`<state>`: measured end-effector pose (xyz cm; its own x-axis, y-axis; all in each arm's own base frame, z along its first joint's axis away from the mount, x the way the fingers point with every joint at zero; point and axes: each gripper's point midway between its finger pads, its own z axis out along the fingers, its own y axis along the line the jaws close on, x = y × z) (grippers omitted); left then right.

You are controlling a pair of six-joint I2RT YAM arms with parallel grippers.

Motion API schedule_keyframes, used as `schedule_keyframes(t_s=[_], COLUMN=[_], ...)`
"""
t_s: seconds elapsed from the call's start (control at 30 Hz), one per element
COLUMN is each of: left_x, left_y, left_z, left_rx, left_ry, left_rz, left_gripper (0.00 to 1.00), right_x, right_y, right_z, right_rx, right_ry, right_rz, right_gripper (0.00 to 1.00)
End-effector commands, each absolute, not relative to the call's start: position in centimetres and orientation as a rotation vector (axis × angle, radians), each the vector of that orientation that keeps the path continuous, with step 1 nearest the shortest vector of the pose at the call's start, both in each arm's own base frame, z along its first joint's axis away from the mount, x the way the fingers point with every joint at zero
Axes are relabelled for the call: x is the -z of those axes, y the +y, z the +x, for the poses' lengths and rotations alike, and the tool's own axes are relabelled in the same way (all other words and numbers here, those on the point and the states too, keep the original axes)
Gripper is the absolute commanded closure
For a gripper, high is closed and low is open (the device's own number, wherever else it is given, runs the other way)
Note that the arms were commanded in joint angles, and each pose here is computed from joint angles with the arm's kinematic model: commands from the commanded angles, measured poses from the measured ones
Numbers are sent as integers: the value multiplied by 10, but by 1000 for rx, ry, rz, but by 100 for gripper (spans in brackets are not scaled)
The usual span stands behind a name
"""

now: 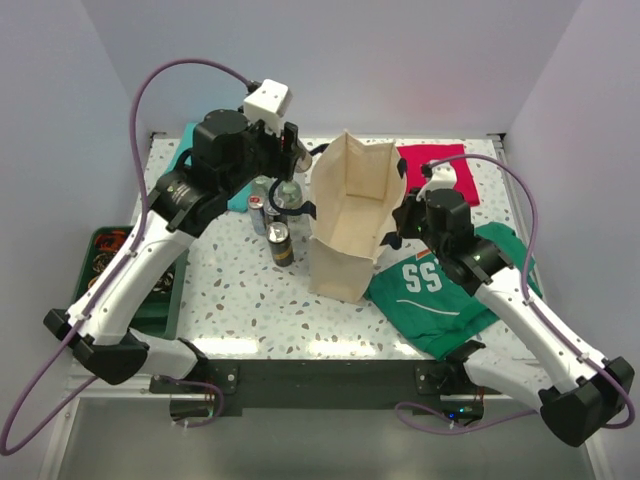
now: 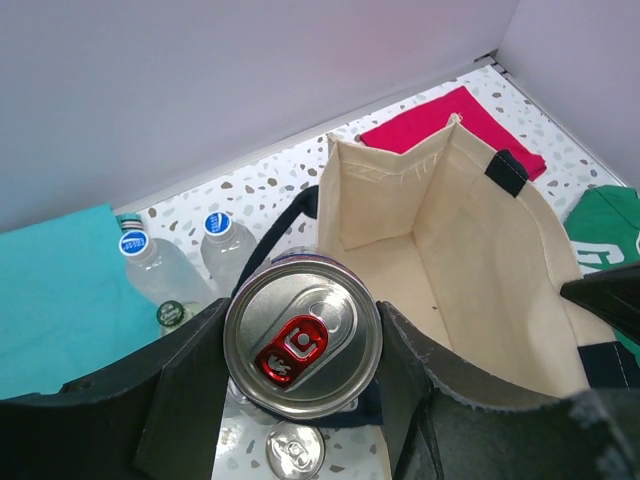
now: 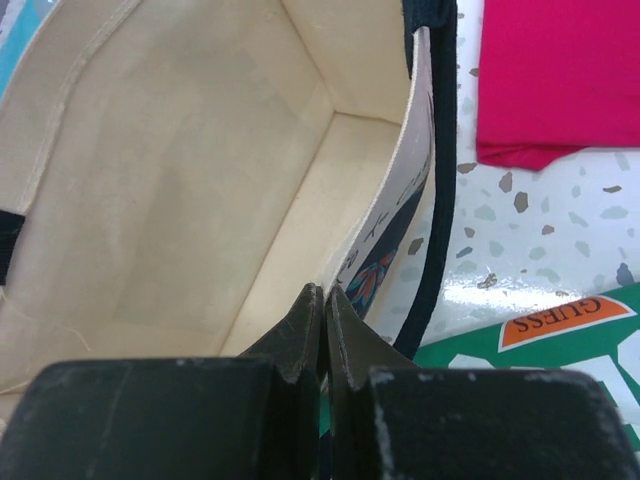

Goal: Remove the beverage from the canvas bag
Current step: Place the drink at the center of the board.

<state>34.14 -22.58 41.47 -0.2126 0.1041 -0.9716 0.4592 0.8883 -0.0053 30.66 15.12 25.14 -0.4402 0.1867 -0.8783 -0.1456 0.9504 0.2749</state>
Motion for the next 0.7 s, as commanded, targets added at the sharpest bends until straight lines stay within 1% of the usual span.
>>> schedule_keyframes(t_s=[0.0,0.03,0.07,0.1,0.13,0.17,0.23,0.3,0.33,0.37,0.43,0.67], left_x=[-481,-477,-474,-465,-461,-457,-449,-441,-439,-436,-429,-414], left_y=[-200,-197,-193,-189,-186,-181,-175,-169,-167,-161,-153,-128], left_z=[324,324,325,323,322,322,317,313,312,311,308,293], left_rx=[345,328,304,288,277,254,245,235,227,203,175,95], left_ry=[1614,1626,1640,1667,1681,1694,1717,1737,1744,1754,1780,1845], left_rz=[331,326,313,310,303,285,267,259,254,232,214,147], left_gripper=[100,100,100,100,100,100,100,100,100,100,100,100], right_x=[-281,-280,-278,-276,-274,-273,-270,-269,-269,-269,-273,-288], right_y=[139,139,139,140,141,141,143,144,145,146,146,145], right_z=[310,310,309,309,311,310,312,313,314,314,314,311], right_rx=[-349,-352,-349,-349,-349,-346,-343,-344,-346,-348,-350,-370], right_ry=[1881,1882,1892,1900,1911,1920,1934,1941,1944,1946,1939,1892], right_rz=[83,81,80,77,79,77,79,78,77,75,73,68], right_gripper=[100,100,94,85,65,55,44,39,34,33,31,28])
